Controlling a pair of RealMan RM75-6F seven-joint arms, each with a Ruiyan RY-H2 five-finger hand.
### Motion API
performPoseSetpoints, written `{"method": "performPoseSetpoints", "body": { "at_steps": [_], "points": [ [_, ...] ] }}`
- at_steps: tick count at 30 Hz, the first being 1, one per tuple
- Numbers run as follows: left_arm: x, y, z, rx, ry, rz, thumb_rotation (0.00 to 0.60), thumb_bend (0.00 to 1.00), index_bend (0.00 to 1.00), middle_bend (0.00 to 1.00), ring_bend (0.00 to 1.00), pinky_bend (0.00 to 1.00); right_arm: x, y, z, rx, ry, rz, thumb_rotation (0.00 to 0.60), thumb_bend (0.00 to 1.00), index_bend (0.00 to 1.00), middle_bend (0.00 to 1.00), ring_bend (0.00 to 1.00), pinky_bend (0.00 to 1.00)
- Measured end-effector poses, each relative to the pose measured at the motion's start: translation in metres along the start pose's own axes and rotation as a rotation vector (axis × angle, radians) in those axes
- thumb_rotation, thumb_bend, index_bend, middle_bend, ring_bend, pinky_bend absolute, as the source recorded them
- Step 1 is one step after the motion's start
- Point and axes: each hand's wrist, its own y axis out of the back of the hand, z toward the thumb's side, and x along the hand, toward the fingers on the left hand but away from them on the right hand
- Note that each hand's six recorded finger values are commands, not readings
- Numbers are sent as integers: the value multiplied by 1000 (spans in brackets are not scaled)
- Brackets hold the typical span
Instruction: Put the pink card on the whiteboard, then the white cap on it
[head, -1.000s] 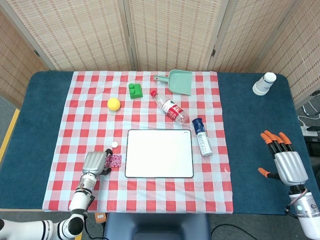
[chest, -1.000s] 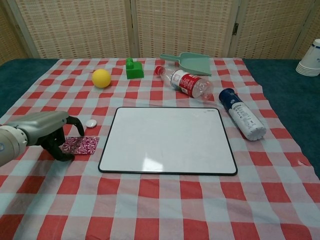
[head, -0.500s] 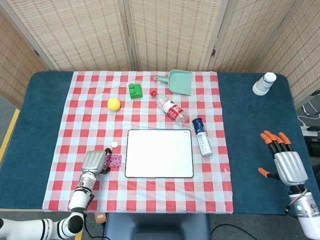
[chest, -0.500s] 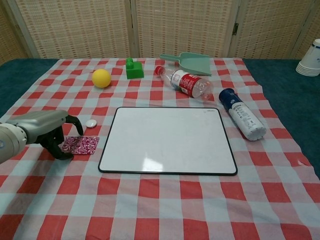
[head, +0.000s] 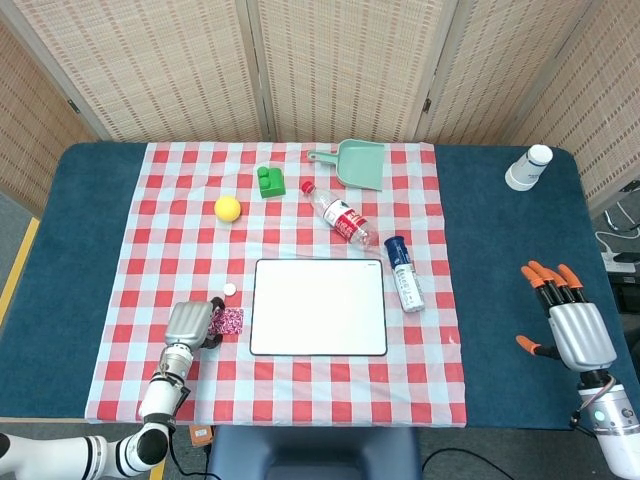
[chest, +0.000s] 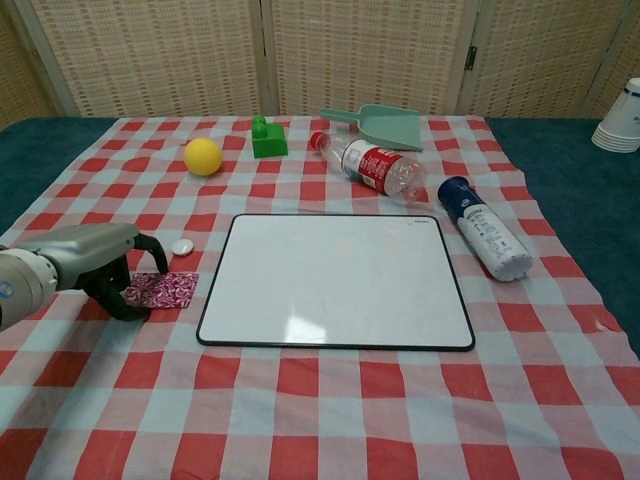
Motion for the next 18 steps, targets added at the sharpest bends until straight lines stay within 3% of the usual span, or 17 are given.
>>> {"method": "performPoseSetpoints", "body": {
  "at_steps": [6,18],
  "points": [
    [-1,3,0,-3,-3,13,600,278,389,979,959,947,0,-1,0,1,1,2,600,0,33,52,0,0],
    [-3,12,9,6,-29,29,600,279,390,979,960,947,0,0,0,0,-1,1,600,0,32,52,0,0]
  ]
}}
